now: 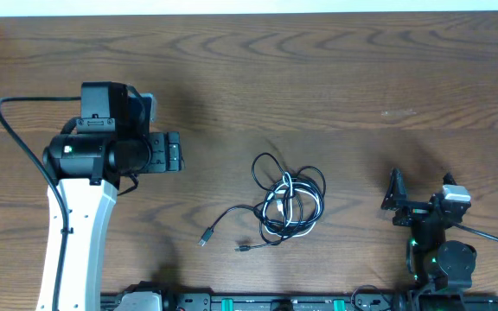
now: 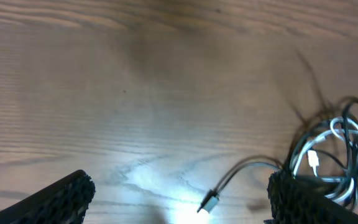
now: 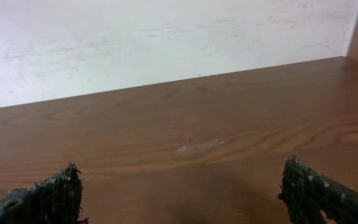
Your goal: Untangle cables
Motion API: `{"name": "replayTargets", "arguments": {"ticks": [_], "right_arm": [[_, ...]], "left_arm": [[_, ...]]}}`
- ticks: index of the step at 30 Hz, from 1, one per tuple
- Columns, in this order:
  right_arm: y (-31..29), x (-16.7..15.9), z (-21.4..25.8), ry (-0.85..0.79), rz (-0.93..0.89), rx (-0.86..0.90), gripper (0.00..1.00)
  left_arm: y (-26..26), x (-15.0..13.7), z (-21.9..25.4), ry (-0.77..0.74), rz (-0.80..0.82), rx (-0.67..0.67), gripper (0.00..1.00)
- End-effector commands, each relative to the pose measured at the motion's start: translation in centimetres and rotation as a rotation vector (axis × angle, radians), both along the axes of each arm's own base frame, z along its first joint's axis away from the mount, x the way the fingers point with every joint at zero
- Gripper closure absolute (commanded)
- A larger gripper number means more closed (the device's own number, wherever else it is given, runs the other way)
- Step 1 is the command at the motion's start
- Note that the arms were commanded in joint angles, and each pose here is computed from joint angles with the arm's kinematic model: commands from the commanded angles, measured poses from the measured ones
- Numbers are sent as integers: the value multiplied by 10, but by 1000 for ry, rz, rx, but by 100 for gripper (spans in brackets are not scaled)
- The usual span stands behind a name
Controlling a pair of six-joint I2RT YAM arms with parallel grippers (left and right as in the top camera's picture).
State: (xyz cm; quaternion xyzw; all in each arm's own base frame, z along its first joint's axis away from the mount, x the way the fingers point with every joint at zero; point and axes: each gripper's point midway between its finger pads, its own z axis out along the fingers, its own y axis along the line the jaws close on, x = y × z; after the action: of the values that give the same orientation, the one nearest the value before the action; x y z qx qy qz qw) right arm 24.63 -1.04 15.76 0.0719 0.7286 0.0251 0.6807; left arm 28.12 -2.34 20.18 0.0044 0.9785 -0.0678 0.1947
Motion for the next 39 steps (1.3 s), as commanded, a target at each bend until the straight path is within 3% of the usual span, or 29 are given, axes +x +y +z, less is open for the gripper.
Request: {"name": "replayTargets", "arguments": {"ticks": [1,17,29,39], "right_arm": [[-2,0,0,0,-6,-14,1],[-2,0,0,0,-6,-14,1],[-2,0,0,0,-6,-14,1],[-2,0,0,0,-6,-14,1]], "left_arm": [[-11,-1,4,-4,-78,-20,10],[-67,-3,-13,41,-301,-7,9],[-122,-5,-47,98,-573,38,9],[-162,-14,-45,50,-700,33,0]]}}
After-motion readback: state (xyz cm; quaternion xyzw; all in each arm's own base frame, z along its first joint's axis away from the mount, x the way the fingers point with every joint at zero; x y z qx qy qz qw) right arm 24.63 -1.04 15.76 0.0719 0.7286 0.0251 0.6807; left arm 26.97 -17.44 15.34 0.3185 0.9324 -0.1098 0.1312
